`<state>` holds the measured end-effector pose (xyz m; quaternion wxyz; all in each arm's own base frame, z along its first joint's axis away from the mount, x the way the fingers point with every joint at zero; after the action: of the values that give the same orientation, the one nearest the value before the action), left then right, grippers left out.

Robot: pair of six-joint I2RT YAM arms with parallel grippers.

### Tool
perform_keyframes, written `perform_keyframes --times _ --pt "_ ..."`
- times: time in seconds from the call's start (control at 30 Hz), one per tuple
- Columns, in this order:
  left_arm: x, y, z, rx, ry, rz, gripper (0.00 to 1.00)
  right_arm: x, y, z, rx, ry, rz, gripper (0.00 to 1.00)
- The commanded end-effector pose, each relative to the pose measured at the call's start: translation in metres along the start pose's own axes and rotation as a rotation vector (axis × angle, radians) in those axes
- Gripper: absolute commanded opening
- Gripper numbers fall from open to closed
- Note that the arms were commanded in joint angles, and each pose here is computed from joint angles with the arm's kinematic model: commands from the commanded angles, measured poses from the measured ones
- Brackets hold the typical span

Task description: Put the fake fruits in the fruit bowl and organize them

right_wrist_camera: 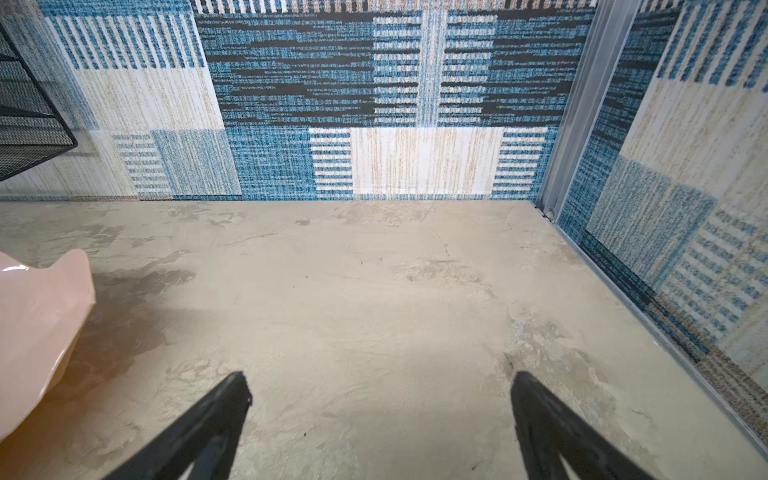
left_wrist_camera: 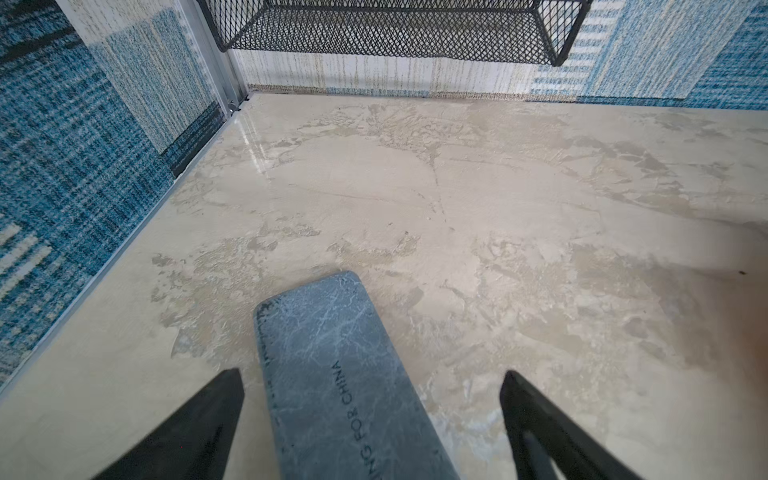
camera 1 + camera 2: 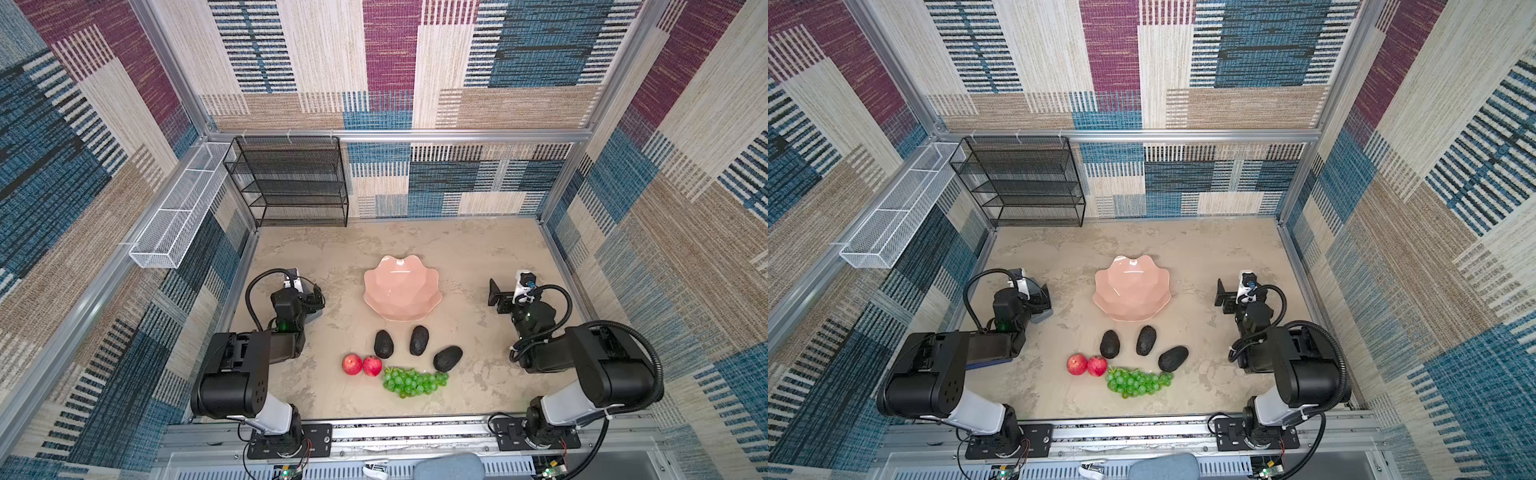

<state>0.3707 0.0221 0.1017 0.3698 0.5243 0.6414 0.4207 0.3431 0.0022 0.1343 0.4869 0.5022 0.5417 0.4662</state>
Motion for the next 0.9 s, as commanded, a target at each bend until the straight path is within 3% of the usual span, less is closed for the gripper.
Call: perform_keyframes --times 0.0,0.7,0.77,0.87 --pt "-0.002 0.004 0.0 -0.018 -0.012 0.015 0.99 0.0 0.011 0.001 -0.046 0.002 -0.004 1.0" --pt "0.0 0.004 0.001 -0.014 -0.026 0.002 0.99 0.0 0.011 0.001 -0.047 0.008 -0.002 1.0" --pt "-0.001 0.004 0.0 -0.014 -0.028 0.002 1.0 -0.006 0.015 0.001 -0.054 -0.035 0.012 1.0" --pt "0.0 0.006 -0.001 -0.024 -0.029 0.0 0.97 -0.027 0.033 0.021 0.044 -0.168 0.068 1.0"
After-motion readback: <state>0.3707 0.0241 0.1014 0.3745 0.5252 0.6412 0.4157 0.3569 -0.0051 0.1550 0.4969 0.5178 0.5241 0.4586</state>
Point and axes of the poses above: each gripper's point midway between its finger pads, its own z axis out along the fingers, its own x axis along the line the jaws close on, y = z × x, the point moved 3 cm from there along -z, back along the fingers, and after that the axes turned 4 degrees about -z, right-handed, at the moved point
